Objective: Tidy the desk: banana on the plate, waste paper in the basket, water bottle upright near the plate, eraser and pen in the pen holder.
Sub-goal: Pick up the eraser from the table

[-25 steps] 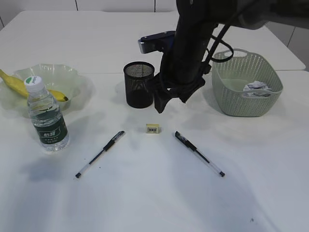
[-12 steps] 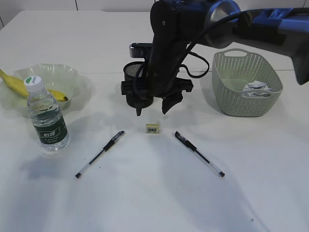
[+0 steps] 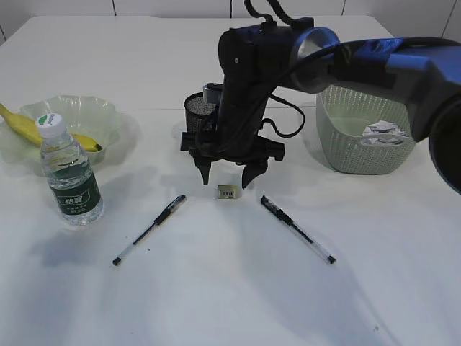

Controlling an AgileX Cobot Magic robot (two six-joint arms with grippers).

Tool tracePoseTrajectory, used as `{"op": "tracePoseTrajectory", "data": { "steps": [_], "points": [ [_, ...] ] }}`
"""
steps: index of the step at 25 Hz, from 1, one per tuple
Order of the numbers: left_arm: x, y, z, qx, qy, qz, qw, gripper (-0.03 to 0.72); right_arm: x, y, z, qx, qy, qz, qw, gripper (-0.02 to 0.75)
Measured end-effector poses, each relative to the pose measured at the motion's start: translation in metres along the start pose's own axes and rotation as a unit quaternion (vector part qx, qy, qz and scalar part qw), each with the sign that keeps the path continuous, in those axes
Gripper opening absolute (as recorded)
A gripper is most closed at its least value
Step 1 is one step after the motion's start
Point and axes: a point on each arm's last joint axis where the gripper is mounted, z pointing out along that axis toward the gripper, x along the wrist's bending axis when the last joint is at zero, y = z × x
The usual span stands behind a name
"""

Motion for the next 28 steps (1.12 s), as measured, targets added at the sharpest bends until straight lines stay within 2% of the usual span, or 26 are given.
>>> {"op": "tracePoseTrajectory", "data": {
  "steps": [28],
  "points": [
    [-0.001, 0.002, 0.001, -0.012, -0.003, -0.004, 1.0, 0.442, -0.003, 0.004, 0.021, -0.011, -0.016, 0.019, 1.0, 0.514]
  ]
}}
